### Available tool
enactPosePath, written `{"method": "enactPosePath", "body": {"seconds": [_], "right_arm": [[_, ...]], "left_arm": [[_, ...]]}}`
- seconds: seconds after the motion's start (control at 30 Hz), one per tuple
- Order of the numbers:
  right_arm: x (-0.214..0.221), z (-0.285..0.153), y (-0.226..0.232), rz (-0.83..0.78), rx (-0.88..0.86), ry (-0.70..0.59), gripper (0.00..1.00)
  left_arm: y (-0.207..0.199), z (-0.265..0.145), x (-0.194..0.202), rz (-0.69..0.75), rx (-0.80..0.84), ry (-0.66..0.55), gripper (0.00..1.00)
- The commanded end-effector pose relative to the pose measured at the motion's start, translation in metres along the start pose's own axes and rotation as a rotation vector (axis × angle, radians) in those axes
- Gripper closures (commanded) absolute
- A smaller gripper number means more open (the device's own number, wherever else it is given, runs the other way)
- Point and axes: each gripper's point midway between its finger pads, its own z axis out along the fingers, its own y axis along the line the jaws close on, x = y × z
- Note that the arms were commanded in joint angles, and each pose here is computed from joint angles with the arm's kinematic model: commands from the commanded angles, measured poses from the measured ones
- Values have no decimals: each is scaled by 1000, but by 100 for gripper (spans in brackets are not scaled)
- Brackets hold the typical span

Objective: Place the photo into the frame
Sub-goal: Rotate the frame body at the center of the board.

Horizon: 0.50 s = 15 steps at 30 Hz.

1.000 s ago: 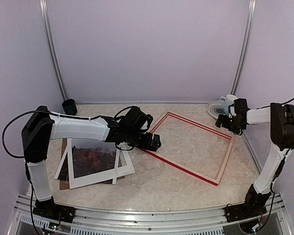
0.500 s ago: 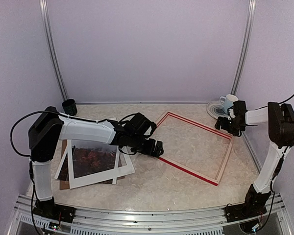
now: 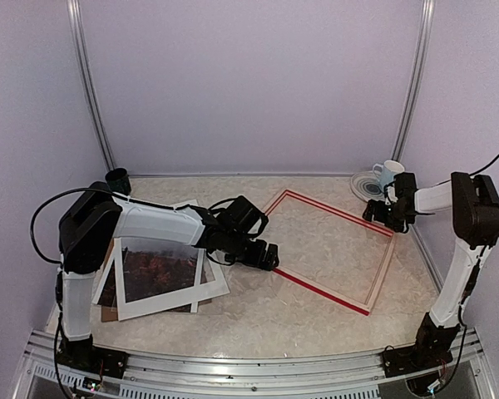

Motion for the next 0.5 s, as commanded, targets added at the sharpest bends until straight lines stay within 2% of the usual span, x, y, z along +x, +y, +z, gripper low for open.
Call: {"method": "enactPosePath", "body": {"seconds": [0.0,0.47], "right_arm": [[1,1,-3,15,-16,11,1],[56,-23,11,76,-100,69,1]], "left_arm": [[6,10,-7,-20,11,-4,1],[23,20,-32,-76,35,-52,1]]}}
